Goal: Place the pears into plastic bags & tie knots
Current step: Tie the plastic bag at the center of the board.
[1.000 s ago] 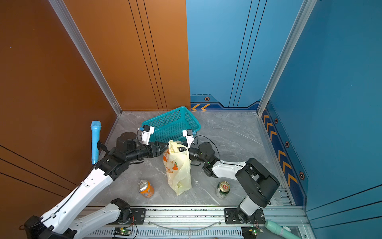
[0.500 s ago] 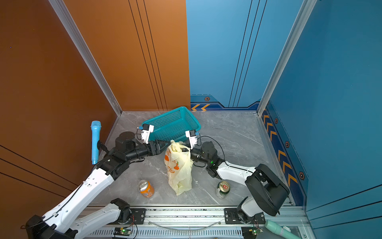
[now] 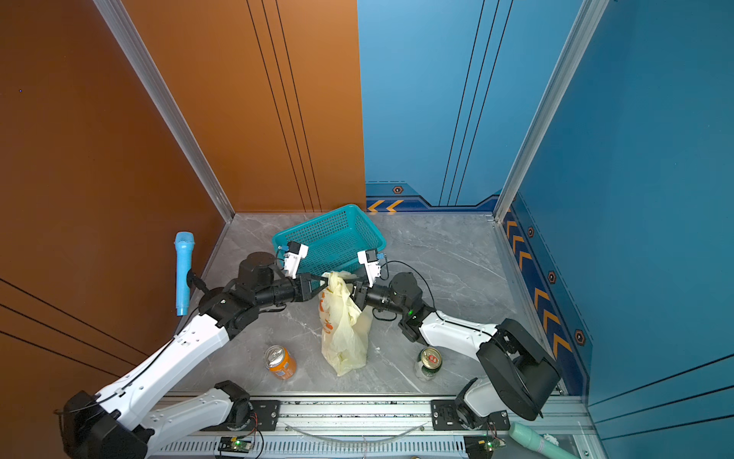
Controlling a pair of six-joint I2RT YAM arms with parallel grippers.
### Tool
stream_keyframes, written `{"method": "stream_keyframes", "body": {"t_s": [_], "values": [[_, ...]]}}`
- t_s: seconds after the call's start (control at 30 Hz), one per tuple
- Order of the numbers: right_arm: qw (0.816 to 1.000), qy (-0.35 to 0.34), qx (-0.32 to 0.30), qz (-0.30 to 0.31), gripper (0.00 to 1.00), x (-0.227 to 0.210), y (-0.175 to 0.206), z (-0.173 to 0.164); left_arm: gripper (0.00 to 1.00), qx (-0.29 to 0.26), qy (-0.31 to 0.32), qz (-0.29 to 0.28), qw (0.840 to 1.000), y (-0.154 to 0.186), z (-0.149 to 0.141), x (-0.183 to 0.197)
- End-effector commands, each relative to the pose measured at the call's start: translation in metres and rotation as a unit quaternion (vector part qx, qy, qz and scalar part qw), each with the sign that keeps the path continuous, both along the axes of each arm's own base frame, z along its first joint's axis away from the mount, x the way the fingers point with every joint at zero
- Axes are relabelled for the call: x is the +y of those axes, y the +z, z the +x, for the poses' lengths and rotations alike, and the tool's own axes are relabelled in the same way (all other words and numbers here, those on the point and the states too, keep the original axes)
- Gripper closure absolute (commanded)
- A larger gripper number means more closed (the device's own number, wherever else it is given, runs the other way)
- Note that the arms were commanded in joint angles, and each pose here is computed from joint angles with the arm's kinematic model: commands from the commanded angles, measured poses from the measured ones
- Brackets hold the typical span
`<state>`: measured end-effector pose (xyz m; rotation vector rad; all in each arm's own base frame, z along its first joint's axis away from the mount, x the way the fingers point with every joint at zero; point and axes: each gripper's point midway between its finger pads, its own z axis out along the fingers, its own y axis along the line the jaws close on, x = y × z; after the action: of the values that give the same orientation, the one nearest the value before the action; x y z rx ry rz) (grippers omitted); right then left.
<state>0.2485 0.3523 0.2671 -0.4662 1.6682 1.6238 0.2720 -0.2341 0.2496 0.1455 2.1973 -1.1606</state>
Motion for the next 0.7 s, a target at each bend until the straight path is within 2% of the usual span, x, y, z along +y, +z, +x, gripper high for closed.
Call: {"method": "stream_keyframes", "body": {"t_s": [0.0, 0.1, 0.17, 0.23, 0.4, 0.53, 0.67], "values": [[0.998, 0.041, -0.020, 0.030, 1.00, 0.009, 0.021, -0.015, 1.00, -0.029, -0.030, -0.015, 0.999, 0.015, 0.004, -0.018], [0.999, 0.038, -0.018, 0.030, 1.00, 0.013, 0.021, -0.013, 0.99, -0.038, -0.051, -0.015, 0.998, 0.018, 0.001, -0.031], [0.999, 0.026, -0.014, 0.025, 1.00, 0.013, 0.018, -0.007, 0.94, -0.044, -0.056, -0.019, 0.997, 0.023, 0.001, -0.034], [1.000, 0.007, -0.014, 0.012, 1.00, 0.010, 0.011, -0.002, 0.79, -0.051, -0.037, -0.011, 0.998, 0.026, 0.002, -0.027], [0.999, -0.038, -0.009, -0.031, 1.00, -0.001, -0.009, 0.008, 0.56, -0.060, 0.030, 0.046, 0.997, 0.023, -0.003, 0.011], [0.998, -0.049, -0.004, -0.046, 1.00, -0.007, -0.019, 0.009, 0.54, -0.059, 0.043, 0.061, 0.995, 0.022, -0.012, 0.026], [0.997, -0.046, 0.004, -0.054, 1.00, -0.006, -0.027, 0.008, 0.67, -0.049, 0.030, 0.055, 0.997, 0.017, -0.020, 0.025]]}}
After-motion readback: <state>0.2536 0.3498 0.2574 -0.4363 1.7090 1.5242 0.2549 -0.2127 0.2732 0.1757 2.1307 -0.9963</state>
